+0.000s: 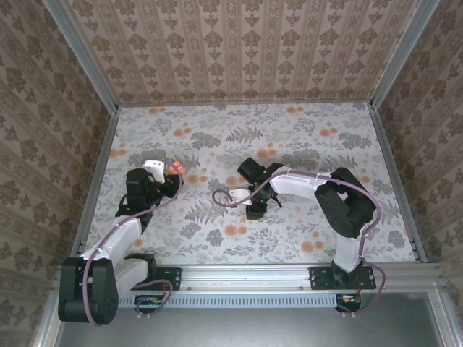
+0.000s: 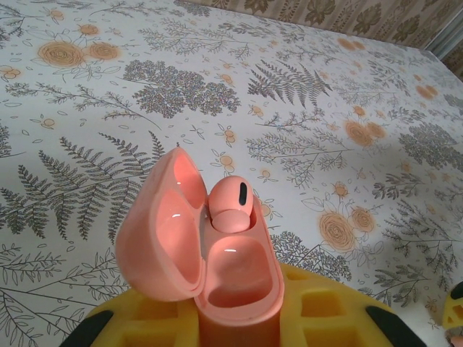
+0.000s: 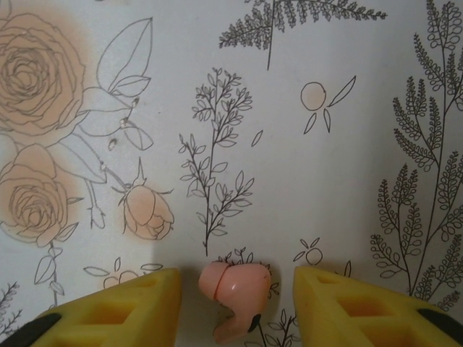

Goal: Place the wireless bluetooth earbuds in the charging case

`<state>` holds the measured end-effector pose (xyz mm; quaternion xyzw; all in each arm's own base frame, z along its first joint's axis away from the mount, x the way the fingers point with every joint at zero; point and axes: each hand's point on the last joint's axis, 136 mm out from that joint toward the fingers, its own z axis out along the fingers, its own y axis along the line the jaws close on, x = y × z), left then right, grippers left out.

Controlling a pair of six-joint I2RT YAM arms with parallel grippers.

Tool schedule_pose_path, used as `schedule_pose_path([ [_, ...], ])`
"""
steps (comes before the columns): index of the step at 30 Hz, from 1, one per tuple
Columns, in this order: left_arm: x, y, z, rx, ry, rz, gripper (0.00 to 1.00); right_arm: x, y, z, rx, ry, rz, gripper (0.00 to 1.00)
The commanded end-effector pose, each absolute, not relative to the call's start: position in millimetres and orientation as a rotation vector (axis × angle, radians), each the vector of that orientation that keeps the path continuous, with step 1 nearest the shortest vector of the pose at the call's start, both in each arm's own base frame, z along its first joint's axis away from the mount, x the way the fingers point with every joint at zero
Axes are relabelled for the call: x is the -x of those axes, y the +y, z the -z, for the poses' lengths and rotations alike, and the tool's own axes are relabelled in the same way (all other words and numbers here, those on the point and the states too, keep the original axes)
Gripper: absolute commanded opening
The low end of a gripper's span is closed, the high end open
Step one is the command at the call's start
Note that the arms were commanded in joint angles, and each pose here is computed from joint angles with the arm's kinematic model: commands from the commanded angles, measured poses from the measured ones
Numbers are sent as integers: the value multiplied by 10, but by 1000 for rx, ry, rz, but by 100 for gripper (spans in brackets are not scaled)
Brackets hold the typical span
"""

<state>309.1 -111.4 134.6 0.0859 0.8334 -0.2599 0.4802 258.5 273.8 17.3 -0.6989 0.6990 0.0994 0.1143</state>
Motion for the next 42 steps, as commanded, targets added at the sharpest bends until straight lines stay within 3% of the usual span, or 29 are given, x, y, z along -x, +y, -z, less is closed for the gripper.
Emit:
schedule_pose_path([
  [1, -3085, -1135, -1402, -245, 2000, 620, 18, -2598, 2786, -158, 2054, 2062, -304, 40],
  [6, -3085, -1134, -1408, -247, 2000, 618, 18, -2608, 2767, -125, 2066, 2075, -287, 28],
  [14, -3097, -1146, -1433, -253, 1998, 622, 18, -2641, 2754, -220, 2048, 2061, -261, 20],
  [23, -3114, -1320, -1526, -322, 1970, 660, 18, -2867, 2864, -623, 1658, 2081, -386, 19],
  [42, -3025, -2230, -1570, -644, 1847, 836, 18, -3165, 2795, -1349, 1008, 1918, -616, 19],
])
